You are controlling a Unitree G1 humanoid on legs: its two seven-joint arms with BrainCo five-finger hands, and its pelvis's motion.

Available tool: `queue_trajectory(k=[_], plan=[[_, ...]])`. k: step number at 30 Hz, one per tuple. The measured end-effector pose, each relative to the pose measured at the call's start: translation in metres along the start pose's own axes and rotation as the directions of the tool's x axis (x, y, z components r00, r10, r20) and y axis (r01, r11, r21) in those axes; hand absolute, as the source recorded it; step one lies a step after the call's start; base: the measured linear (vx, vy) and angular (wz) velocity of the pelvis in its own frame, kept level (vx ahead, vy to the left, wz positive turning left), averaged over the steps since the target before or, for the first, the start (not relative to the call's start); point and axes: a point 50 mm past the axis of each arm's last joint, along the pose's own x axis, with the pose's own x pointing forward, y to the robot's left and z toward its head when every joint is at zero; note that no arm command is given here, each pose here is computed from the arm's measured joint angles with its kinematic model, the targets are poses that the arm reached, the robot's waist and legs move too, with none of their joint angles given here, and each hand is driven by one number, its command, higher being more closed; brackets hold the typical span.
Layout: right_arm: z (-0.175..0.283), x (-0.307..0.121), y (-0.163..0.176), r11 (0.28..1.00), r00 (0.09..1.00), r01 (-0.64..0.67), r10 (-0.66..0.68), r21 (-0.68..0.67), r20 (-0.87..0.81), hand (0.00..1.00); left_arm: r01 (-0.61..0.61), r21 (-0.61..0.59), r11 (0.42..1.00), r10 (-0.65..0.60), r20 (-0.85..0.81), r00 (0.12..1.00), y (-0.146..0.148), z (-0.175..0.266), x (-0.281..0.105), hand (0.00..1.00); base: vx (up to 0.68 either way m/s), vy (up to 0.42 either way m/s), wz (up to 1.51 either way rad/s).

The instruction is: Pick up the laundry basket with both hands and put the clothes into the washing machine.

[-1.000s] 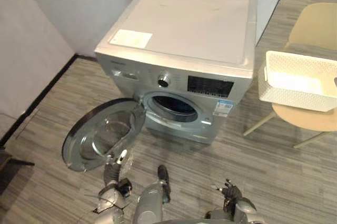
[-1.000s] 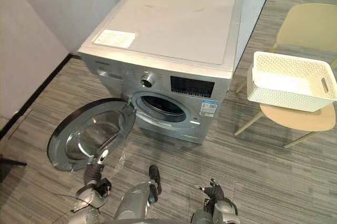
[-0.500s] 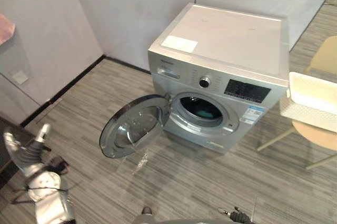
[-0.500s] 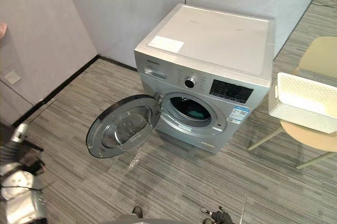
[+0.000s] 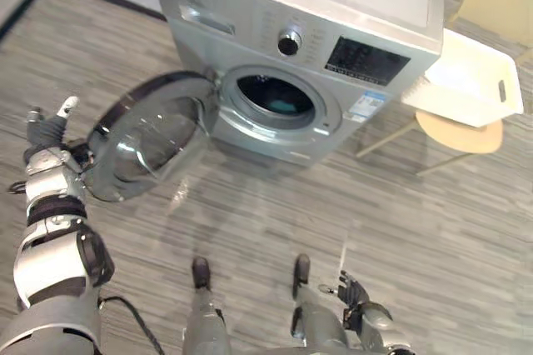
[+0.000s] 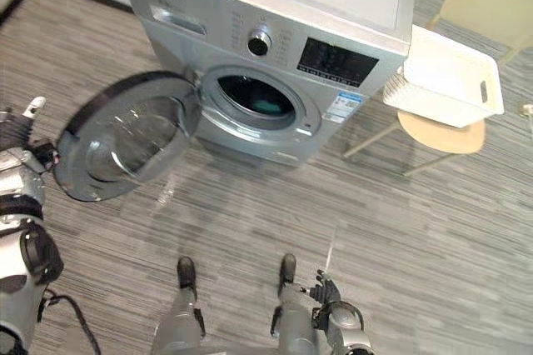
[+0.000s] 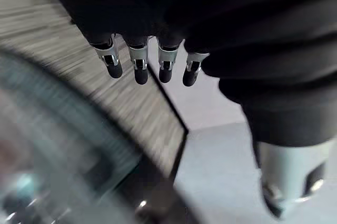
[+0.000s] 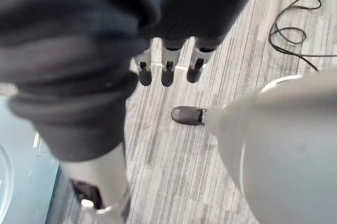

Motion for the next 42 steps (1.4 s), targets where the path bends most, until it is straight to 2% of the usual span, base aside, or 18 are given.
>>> queue_trajectory(k=[5,9,10,11,13,14,15,16,18,19,20,22,23,26,31,37,41,42], plan=[[-0.003,-0.003,-0.002,1.000,1.000,0.005,-0.006,0.028,0.005,0.00,0.030,-0.204,0.979,-0.048,-0.086,0.995,-0.025,-0.028,-0.008,0.00,-0.02,-0.031,-0.11],[-0.003,-0.003,-0.005,0.998,1.000,0.029,-0.029,0.047,-0.001,0.00,0.028,-0.436,0.900,-0.154,-0.255,0.955,-0.055,-0.096,-0.034,0.00,-0.03,-0.013,-0.02],[-0.004,-0.003,-0.007,0.996,0.999,0.052,-0.052,0.066,-0.009,0.00,0.064,-0.438,0.897,-0.231,-0.341,0.911,-0.077,-0.130,-0.055,0.00,-0.04,0.015,0.00],[-0.004,-0.003,-0.007,0.996,0.998,0.056,-0.056,0.073,-0.012,0.00,0.078,-0.429,0.900,-0.250,-0.362,0.898,-0.083,-0.138,-0.062,0.00,-0.04,0.035,-0.04],[-0.008,-0.002,-0.004,0.995,0.997,0.069,-0.067,0.069,-0.042,0.00,0.228,-0.355,0.907,-0.390,-0.499,0.774,-0.130,-0.190,-0.118,0.00,-0.04,0.039,-0.11],[-0.009,-0.001,-0.002,0.996,0.996,0.068,-0.065,0.060,-0.053,0.00,0.277,-0.340,0.898,-0.424,-0.511,0.748,-0.141,-0.196,-0.131,0.00,-0.04,0.033,-0.21],[-0.010,0.002,0.003,0.997,0.995,0.061,-0.057,0.047,-0.086,0.00,0.392,-0.326,0.860,-0.510,-0.526,0.681,-0.165,-0.201,-0.154,0.00,-0.06,0.028,-0.23],[-0.011,0.005,0.007,0.999,0.992,0.047,-0.044,0.024,-0.118,0.00,0.550,-0.298,0.780,-0.618,-0.507,0.602,-0.193,-0.201,-0.185,0.00,-0.05,0.025,-0.28],[-0.011,0.006,0.010,0.999,0.991,0.035,-0.034,0.002,-0.131,0.00,0.664,-0.296,0.687,-0.712,-0.458,0.533,-0.213,-0.193,-0.208,0.00,-0.03,0.012,-0.31],[-0.011,0.006,0.011,0.999,0.991,0.026,-0.029,-0.026,-0.131,0.00,0.787,-0.292,0.544,-0.824,-0.364,0.434,-0.234,-0.174,-0.237,0.00,-0.02,0.005,-0.35],[-0.011,0.006,0.010,0.999,0.991,0.024,-0.029,-0.041,-0.132,0.00,0.818,-0.302,0.490,-0.860,-0.321,0.396,-0.241,-0.165,-0.247,0.00,-0.01,0.001,-0.32],[-0.011,0.006,0.002,0.995,0.991,0.027,-0.039,-0.093,-0.131,0.00,0.879,-0.356,0.316,-0.947,-0.164,0.275,-0.254,-0.135,-0.275,0.00,0.00,-0.007,-0.19],[-0.012,0.005,-0.004,0.993,0.990,0.037,-0.051,-0.109,-0.132,0.00,0.893,-0.370,0.255,-0.967,-0.097,0.235,-0.256,-0.121,-0.280,0.00,0.01,-0.013,-0.10],[-0.012,0.004,-0.011,0.988,0.990,0.030,-0.050,-0.152,-0.131,0.00,0.912,-0.363,0.192,-0.981,-0.043,0.190,-0.246,-0.116,-0.278,0.00,0.01,-0.014,-0.05],[-0.022,0.002,-0.014,0.981,0.987,0.010,-0.040,-0.194,-0.153,0.00,0.935,-0.298,0.191,-0.976,-0.161,0.148,-0.206,-0.159,-0.274,0.00,-0.01,-0.009,0.07],[-0.032,-0.002,-0.023,0.980,0.981,0.022,-0.059,-0.196,-0.183,0.00,0.921,-0.326,0.212,-0.946,-0.306,0.109,-0.140,-0.208,-0.278,0.00,0.01,-0.008,0.13],[-0.038,-0.004,-0.027,0.983,0.978,0.039,-0.074,-0.179,-0.196,0.00,0.899,-0.302,0.316,-0.913,-0.354,0.202,-0.106,-0.224,-0.266,0.00,0.04,-0.010,0.24],[-0.039,-0.005,-0.027,0.983,0.978,0.040,-0.075,-0.178,-0.195,0.00,0.890,-0.260,0.375,-0.891,-0.365,0.269,-0.098,-0.229,-0.258,0.00,0.04,-0.005,0.30]])
